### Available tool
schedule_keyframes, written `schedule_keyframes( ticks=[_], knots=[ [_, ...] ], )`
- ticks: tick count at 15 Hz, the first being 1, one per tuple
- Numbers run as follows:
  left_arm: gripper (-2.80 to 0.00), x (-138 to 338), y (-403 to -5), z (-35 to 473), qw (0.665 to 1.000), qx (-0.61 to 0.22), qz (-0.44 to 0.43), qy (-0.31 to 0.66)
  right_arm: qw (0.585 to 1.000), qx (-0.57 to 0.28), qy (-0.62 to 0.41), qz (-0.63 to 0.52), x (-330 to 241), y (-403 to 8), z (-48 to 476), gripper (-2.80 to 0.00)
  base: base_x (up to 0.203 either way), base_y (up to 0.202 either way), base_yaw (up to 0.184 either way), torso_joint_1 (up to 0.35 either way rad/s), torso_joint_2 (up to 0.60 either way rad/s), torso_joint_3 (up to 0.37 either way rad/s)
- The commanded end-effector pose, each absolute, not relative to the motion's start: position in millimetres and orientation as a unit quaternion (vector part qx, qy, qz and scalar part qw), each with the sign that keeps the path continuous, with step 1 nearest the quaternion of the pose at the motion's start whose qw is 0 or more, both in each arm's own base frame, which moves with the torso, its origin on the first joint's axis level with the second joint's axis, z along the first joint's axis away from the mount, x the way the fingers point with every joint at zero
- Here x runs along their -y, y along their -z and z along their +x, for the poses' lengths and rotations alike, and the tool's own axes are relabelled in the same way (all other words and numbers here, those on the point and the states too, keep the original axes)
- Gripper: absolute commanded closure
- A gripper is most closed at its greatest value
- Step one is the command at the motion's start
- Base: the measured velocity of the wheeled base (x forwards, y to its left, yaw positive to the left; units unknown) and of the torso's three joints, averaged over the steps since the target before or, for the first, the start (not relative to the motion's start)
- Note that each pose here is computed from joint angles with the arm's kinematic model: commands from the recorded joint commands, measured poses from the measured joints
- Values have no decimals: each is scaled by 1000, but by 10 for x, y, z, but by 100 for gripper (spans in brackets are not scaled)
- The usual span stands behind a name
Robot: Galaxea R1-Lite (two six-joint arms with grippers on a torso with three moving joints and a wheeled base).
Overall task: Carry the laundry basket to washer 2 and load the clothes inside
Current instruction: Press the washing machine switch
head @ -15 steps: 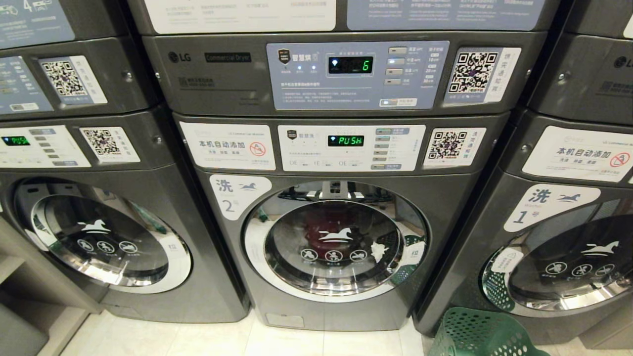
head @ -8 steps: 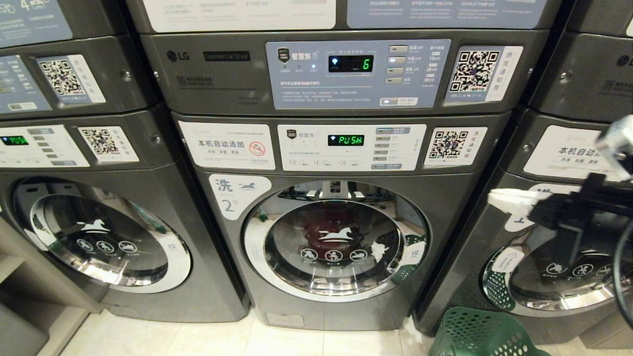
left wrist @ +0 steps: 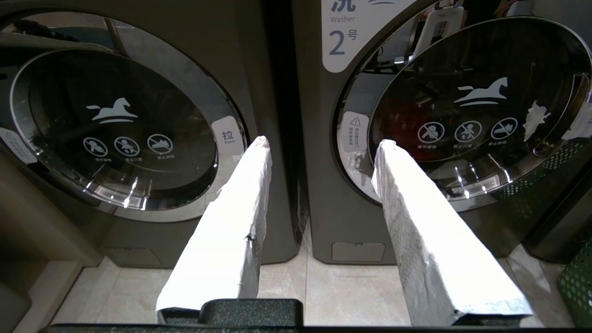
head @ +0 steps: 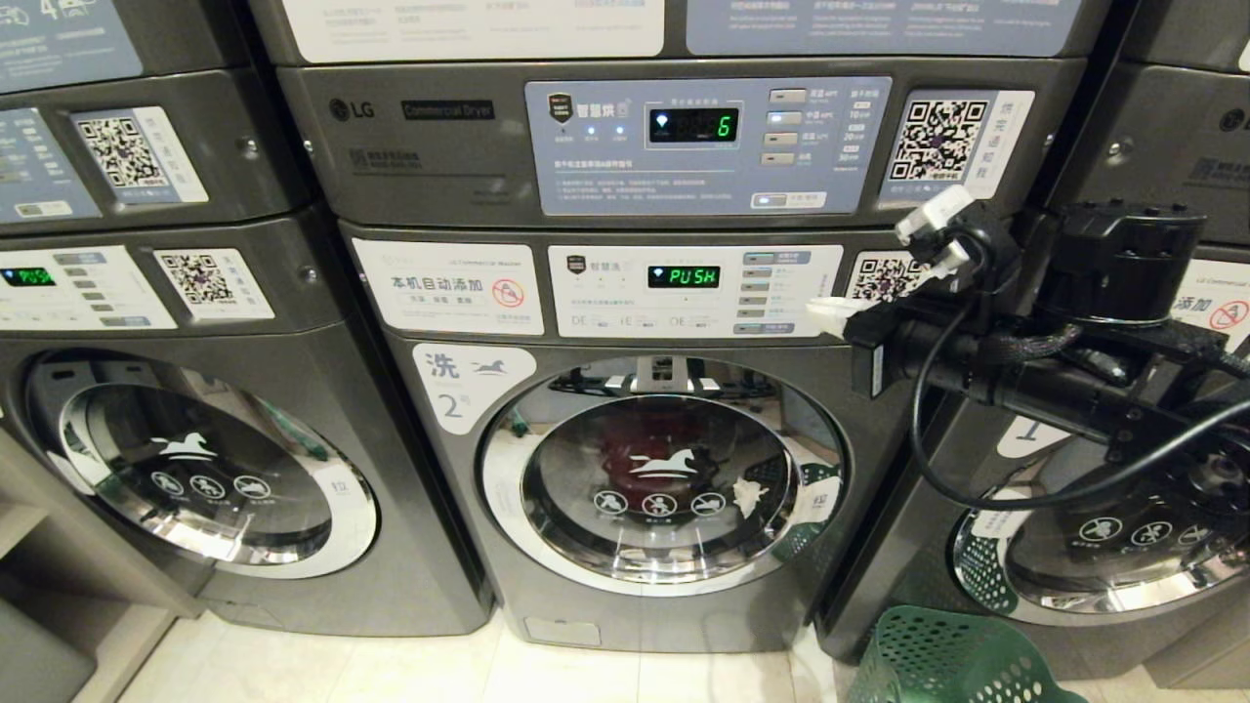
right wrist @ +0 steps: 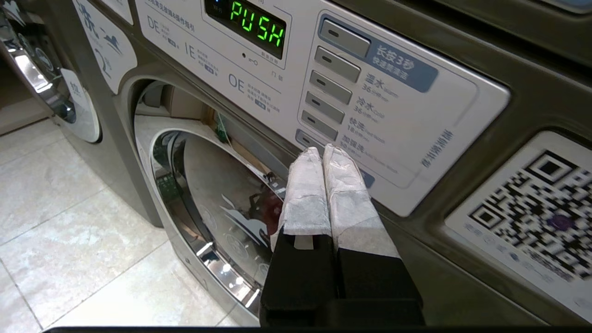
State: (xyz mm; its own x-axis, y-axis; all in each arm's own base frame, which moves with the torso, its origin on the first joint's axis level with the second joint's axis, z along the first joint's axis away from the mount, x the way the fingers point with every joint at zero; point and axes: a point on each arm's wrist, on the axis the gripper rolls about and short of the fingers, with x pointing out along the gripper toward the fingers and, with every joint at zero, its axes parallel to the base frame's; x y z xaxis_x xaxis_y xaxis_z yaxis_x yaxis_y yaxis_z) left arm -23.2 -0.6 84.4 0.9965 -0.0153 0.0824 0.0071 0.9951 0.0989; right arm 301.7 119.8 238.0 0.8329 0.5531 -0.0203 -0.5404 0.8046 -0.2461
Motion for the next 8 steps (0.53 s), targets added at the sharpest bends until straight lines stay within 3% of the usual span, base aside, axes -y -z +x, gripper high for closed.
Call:
schedule_keyframes(
  ticks=[1, 8],
  knots=[
    [0, 6, -844, -232, 998, 42, 50, 6, 949, 15, -292, -121, -1279, -2275, 3176, 0, 0, 0, 0, 0, 0, 0],
    [0, 6, -844, -232, 998, 42, 50, 6, 949, 28, -292, -120, -1480, -2251, 3515, 0, 0, 0, 0, 0, 0, 0]
  ],
)
